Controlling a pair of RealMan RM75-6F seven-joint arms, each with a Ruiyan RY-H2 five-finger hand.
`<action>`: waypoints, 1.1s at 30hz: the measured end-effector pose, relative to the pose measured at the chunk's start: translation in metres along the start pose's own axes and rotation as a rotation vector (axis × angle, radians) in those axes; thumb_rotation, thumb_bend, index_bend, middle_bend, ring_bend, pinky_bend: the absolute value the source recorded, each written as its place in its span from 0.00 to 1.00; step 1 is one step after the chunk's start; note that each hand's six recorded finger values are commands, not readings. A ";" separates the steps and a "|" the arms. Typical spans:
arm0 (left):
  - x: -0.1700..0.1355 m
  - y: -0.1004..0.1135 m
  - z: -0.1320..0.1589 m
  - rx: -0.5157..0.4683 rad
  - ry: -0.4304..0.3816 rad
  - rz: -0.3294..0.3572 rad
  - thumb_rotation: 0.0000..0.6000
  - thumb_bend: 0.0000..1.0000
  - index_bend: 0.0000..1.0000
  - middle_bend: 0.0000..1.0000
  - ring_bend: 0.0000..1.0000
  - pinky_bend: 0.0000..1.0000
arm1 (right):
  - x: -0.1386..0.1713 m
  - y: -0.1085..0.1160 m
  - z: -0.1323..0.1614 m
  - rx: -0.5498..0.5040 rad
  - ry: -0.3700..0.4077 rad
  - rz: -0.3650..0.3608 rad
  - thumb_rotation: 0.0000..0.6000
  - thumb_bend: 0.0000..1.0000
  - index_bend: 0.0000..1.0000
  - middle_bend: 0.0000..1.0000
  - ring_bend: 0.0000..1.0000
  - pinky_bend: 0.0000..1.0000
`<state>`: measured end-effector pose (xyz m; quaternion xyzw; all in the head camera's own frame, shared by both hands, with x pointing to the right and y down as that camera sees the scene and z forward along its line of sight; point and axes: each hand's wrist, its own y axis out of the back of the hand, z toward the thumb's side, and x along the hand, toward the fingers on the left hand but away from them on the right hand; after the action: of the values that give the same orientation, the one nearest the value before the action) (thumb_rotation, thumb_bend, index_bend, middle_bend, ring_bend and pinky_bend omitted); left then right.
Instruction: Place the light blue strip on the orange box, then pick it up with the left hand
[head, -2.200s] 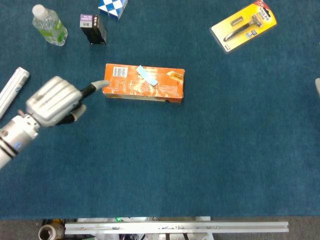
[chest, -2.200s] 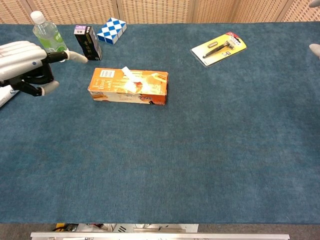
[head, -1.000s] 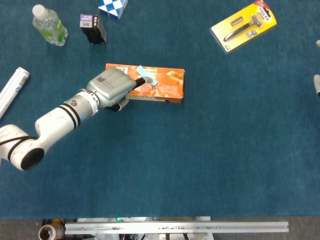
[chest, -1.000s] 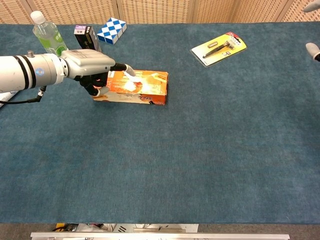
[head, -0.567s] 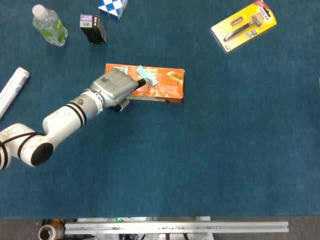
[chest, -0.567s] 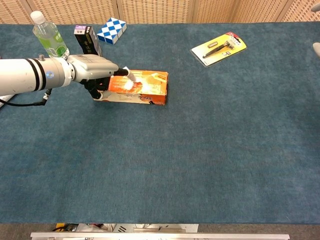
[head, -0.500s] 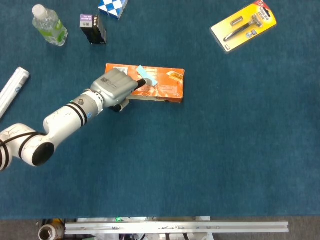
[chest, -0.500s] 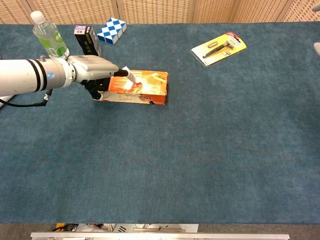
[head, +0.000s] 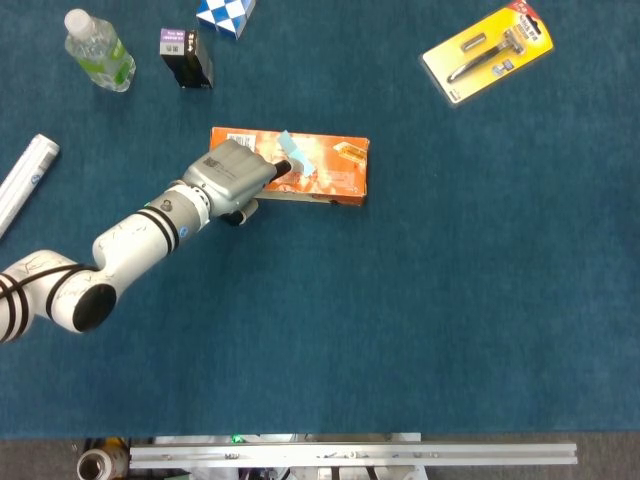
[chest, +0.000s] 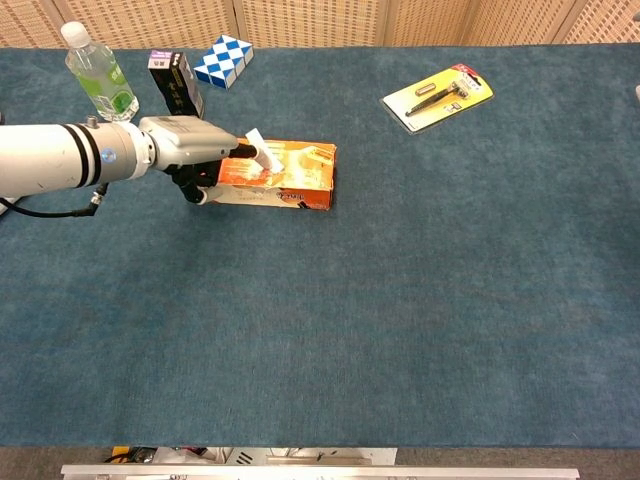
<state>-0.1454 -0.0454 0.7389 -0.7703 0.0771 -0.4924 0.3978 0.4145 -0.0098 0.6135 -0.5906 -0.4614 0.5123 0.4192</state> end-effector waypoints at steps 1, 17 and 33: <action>-0.001 0.001 0.000 -0.001 0.000 0.003 1.00 0.83 0.10 1.00 1.00 0.99 | 0.000 0.000 0.000 0.000 0.000 0.000 1.00 0.36 0.23 0.86 1.00 1.00; 0.004 0.006 0.013 0.005 -0.020 0.007 1.00 0.83 0.10 1.00 1.00 0.99 | 0.005 0.004 -0.007 -0.004 -0.017 -0.008 1.00 0.36 0.23 0.86 1.00 1.00; 0.004 0.011 0.016 0.000 -0.006 0.015 1.00 0.83 0.10 1.00 1.00 0.99 | 0.009 0.007 -0.014 -0.013 -0.027 -0.018 1.00 0.36 0.23 0.86 1.00 1.00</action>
<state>-0.1272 -0.0460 0.7314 -0.7713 0.0817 -0.4870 0.4015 0.4301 -0.0031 0.6063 -0.5821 -0.4758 0.5135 0.4137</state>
